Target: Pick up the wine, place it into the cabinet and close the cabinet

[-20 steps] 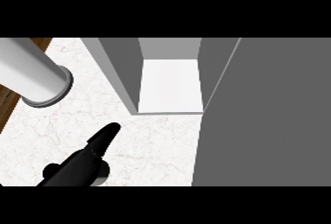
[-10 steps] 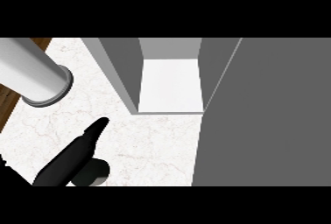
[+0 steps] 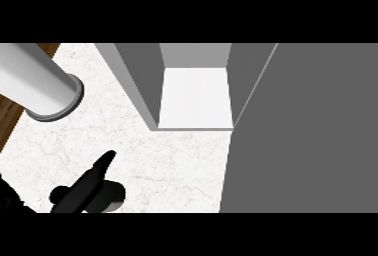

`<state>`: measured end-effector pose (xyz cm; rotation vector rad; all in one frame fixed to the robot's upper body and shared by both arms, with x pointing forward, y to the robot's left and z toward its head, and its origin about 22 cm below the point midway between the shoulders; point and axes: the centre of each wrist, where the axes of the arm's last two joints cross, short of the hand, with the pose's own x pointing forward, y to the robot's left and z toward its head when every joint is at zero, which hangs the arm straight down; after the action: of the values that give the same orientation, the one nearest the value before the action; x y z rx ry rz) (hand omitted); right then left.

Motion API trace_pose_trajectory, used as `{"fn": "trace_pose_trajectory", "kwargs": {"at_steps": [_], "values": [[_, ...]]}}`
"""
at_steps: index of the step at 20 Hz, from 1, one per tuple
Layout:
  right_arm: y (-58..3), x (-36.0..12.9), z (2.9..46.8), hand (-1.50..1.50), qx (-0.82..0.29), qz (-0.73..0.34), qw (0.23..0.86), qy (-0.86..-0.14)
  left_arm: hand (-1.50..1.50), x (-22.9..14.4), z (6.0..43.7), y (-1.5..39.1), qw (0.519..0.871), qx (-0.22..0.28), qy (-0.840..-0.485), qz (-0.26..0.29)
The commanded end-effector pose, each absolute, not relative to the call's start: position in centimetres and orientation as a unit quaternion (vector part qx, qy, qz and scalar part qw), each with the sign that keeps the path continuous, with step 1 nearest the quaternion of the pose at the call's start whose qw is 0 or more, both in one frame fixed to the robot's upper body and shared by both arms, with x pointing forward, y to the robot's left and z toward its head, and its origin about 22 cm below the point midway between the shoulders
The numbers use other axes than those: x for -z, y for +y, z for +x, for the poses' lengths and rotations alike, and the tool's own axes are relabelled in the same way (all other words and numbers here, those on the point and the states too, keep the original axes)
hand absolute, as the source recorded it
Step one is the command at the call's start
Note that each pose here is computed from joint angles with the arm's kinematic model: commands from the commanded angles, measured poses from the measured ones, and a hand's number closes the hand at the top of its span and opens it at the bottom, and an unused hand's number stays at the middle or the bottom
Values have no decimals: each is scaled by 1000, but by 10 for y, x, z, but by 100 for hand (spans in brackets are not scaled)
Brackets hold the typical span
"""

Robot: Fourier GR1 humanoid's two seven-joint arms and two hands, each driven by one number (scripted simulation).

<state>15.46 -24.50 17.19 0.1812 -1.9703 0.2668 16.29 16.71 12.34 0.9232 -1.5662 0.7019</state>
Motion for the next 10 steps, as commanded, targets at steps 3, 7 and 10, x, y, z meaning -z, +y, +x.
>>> {"fn": "trace_pose_trajectory", "kwargs": {"at_steps": [3, 7, 10], "values": [[-251, -187, 128, -150, -100, 133, 528, -833, -150, -91, 159, 179, 565, -347, -639, 390], [-257, -178, 143, -150, -104, 131, 531, -830, -150, -68, 139, 169, 580, -335, -637, 382], [-256, -175, 141, -150, -105, 133, 539, -825, -150, -54, 140, 185, 584, -337, -626, 392]]}}
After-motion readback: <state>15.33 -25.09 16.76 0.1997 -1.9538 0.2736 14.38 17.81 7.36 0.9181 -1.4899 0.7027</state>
